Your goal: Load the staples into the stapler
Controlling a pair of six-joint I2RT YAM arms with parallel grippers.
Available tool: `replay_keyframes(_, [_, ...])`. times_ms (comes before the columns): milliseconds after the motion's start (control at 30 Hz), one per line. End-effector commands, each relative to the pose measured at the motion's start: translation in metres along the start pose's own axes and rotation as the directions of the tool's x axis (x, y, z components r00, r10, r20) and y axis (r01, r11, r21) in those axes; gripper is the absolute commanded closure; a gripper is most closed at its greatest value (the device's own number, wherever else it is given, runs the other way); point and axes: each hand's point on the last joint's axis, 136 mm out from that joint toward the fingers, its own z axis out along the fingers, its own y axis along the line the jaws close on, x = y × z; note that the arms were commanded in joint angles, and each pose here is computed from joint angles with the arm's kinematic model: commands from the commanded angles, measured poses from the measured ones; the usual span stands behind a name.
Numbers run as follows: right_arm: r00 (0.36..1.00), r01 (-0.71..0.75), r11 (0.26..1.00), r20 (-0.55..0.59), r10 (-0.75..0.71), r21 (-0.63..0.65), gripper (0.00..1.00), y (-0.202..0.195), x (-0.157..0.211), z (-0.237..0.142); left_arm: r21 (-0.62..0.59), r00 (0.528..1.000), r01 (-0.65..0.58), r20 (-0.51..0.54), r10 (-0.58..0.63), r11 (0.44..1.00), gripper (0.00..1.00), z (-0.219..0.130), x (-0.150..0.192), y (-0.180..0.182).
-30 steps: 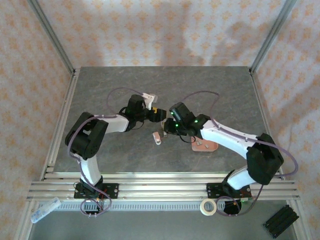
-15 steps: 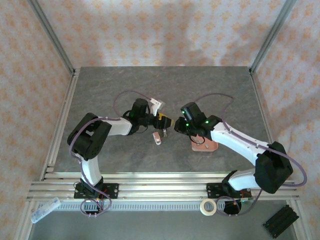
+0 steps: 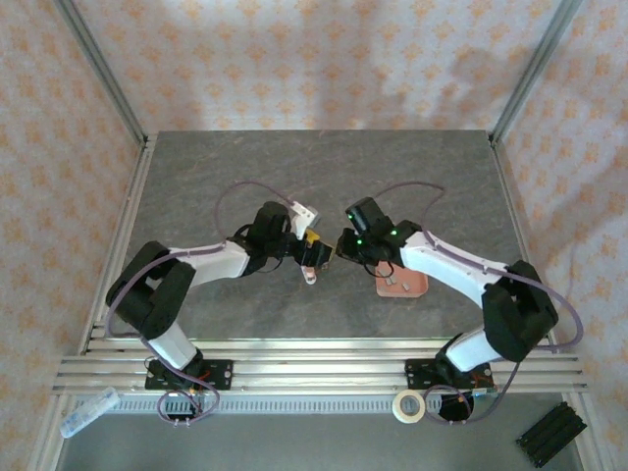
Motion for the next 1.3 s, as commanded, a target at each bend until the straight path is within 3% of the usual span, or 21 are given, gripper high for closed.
replay_keyframes(0, [0.999, 0.044, 0.997, 0.023, -0.042, -0.063, 0.81, 0.032, -0.014, 0.004, -0.173, 0.979, 0.124, 0.184, -0.092, 0.977, 0.27, -0.029, -0.029, 0.041])
replay_keyframes(200, [0.995, 0.086, 0.994, -0.049, -0.09, -0.068, 0.86, 0.049, 0.0, 0.04, -0.256, 0.974, 0.148, 0.203, -0.096, 0.955, 0.26, -0.051, -0.025, 0.058])
replay_keyframes(400, [0.986, 0.0, 0.997, -0.166, 0.013, 0.081, 0.88, -0.015, 0.05, 0.088, -0.291, 0.974, 0.156, 0.204, -0.098, 0.944, 0.26, -0.057, -0.018, 0.063])
replay_keyframes(533, [0.991, 0.003, 0.999, -0.131, 0.003, 0.045, 0.87, -0.007, 0.043, 0.077, -0.323, 0.972, 0.163, 0.216, -0.095, 0.932, 0.26, -0.062, -0.02, 0.067])
replay_keyframes(600, [0.997, 0.046, 0.999, -0.068, -0.045, 0.008, 0.82, 0.012, 0.024, 0.059, -0.357, 0.965, 0.171, 0.247, -0.084, 0.918, 0.24, -0.071, -0.025, 0.071])
replay_keyframes(667, [0.996, 0.086, 0.996, 0.004, -0.086, -0.016, 0.67, 0.026, 0.006, 0.039, -0.415, 0.957, 0.185, 0.284, -0.066, 0.891, 0.22, -0.085, -0.031, 0.078])
replay_keyframes(700, [0.993, 0.108, 0.994, 0.048, -0.107, -0.018, 0.56, 0.03, -0.004, 0.028, -0.458, 0.951, 0.195, 0.306, -0.052, 0.867, 0.21, -0.095, -0.033, 0.084])
replay_keyframes(800, [0.974, 0.144, 0.99, 0.175, -0.144, 0.013, 0.32, 0.028, -0.033, -0.003, -0.608, 0.929, 0.234, 0.369, 0.009, 0.758, 0.15, -0.137, -0.036, 0.104])
replay_keyframes(833, [0.966, 0.151, 0.988, 0.207, -0.153, 0.025, 0.04, 0.023, -0.042, -0.011, -0.65, 0.921, 0.246, 0.387, 0.035, 0.719, 0.13, -0.151, -0.036, 0.109])
replay_keyframes(933, [0.926, 0.142, 0.98, 0.33, -0.183, 0.142, 0.0, -0.013, -0.074, -0.04, -0.781, 0.905, 0.258, 0.401, 0.14, 0.569, 0.0, -0.197, -0.029, 0.124])
replay_keyframes(1067, [0.809, 0.114, 0.942, 0.522, -0.272, 0.314, 0.0, -0.069, -0.108, -0.082, -0.883, 0.891, 0.289, 0.389, 0.233, 0.37, 0.0, -0.245, -0.013, 0.141])
replay_keyframes(1167, [0.692, 0.086, 0.919, 0.64, -0.333, 0.385, 0.0, -0.102, -0.124, -0.106, -0.913, 0.903, 0.253, 0.342, 0.262, 0.32, 0.0, -0.254, -0.007, 0.149])
replay_keyframes(1233, [0.651, 0.052, 0.902, 0.67, -0.356, 0.428, 0.0, -0.122, -0.129, -0.116, -0.938, 0.923, 0.207, 0.281, 0.261, 0.278, 0.0, -0.252, 0.002, 0.158])
replay_keyframes(1267, [0.645, 0.038, 0.89, 0.67, -0.369, 0.454, 0.0, -0.134, -0.13, -0.117, -0.938, 0.934, 0.199, 0.269, 0.236, 0.284, 0.0, -0.247, 0.01, 0.166])
